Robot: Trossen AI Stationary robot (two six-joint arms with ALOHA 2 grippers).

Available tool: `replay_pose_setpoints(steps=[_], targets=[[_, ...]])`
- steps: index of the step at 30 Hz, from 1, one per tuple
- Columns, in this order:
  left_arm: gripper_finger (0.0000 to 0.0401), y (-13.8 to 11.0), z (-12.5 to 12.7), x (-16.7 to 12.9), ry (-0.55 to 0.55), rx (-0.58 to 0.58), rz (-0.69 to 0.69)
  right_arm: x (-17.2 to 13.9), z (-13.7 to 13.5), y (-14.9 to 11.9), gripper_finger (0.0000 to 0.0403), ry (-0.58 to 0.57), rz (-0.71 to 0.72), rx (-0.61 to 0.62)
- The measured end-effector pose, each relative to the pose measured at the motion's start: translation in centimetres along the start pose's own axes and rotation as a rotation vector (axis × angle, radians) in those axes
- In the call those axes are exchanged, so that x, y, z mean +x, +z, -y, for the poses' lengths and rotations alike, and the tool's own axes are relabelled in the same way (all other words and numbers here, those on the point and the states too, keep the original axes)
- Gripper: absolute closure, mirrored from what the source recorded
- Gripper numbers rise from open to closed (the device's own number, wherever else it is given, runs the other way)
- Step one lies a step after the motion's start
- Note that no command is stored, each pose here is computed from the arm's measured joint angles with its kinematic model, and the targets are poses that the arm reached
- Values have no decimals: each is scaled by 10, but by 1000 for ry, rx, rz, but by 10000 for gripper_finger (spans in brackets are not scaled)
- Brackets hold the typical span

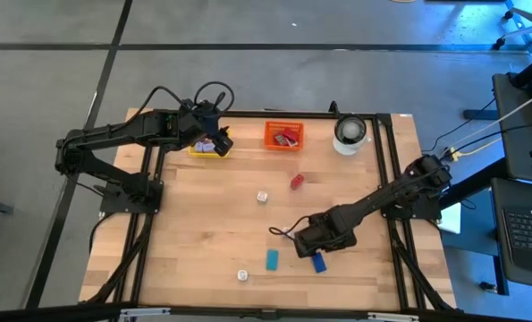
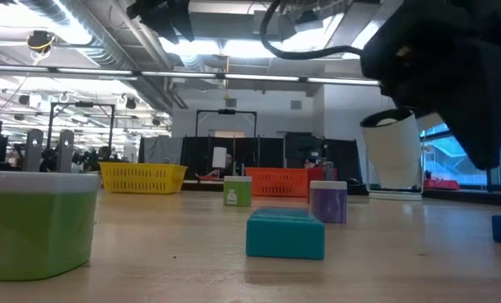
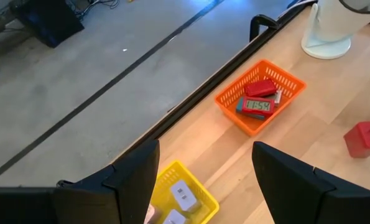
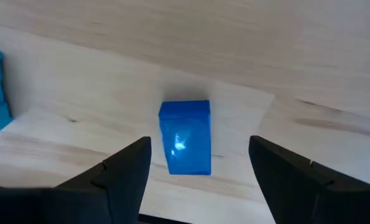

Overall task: Pick & Place Office items
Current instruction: Put the dark blue digital timer into the orange bin

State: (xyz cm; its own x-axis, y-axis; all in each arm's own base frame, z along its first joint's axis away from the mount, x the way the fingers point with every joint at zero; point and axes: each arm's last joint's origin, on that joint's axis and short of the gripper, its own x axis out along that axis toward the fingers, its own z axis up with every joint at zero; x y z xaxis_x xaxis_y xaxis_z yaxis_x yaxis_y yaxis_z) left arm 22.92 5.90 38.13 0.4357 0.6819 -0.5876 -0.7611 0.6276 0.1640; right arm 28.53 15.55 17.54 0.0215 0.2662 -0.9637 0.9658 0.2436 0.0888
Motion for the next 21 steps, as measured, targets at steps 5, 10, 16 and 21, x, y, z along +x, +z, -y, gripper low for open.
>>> replay_pose_setpoints(steps=[5, 10, 16, 21], targets=[[148, 0, 0, 0, -5, -45, -2, 10, 4, 0, 131, 25, 18, 2], [148, 0, 1, 0, -35, -76, -11, 15, 3, 1, 131, 16, 35, 3], [148, 2, 2, 0, -43, -121, 3, 39, -3, -2, 131, 5, 29, -16], [148, 2, 2, 0, -49, -138, 0, 51, -3, -3, 131, -29, 42, -19]])
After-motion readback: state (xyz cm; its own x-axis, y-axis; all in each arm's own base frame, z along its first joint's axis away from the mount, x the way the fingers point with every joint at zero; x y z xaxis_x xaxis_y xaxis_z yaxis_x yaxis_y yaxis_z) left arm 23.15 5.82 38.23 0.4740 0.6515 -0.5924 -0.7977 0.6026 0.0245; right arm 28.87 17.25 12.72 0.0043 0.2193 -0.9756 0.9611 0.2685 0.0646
